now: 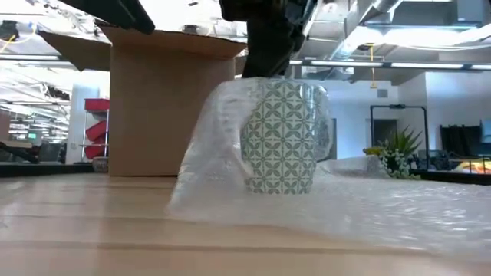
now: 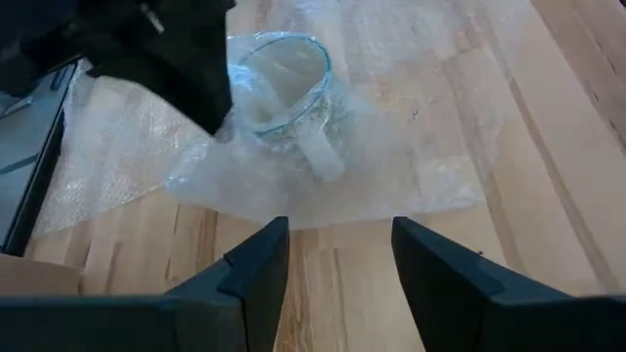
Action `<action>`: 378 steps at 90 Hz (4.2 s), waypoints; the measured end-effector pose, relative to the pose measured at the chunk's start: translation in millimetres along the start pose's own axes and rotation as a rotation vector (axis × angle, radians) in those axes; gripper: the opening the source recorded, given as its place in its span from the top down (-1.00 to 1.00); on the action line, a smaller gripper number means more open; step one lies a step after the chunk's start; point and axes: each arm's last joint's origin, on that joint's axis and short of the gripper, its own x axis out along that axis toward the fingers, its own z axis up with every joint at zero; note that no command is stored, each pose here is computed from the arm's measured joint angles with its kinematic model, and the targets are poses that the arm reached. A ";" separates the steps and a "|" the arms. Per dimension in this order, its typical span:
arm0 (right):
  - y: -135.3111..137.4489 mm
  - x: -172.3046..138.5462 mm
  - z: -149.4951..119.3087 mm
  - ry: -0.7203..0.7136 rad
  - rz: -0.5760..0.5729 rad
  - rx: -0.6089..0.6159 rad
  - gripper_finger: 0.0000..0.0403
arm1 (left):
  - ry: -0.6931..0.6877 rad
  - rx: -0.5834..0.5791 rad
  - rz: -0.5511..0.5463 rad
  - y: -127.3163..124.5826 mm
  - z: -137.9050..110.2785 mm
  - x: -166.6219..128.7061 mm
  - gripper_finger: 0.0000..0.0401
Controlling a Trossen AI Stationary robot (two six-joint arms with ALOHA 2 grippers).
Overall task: Wrap mug
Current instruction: Wrap the green patterned mug with the bubble wrap
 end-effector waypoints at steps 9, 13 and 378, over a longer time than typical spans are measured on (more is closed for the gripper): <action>5.1 -0.8 -1.9 0.010 0.006 -0.015 1.00 | 0.007 0.004 0.002 0.3 -0.8 0.0 0.18; 6.5 -0.1 -2.5 0.015 0.008 -0.019 1.00 | 0.010 0.004 0.003 0.4 -1.2 0.0 0.18; 31.8 20.2 -20.0 0.241 -0.033 -0.012 0.31 | 0.032 -0.019 0.013 2.0 -3.6 0.9 0.18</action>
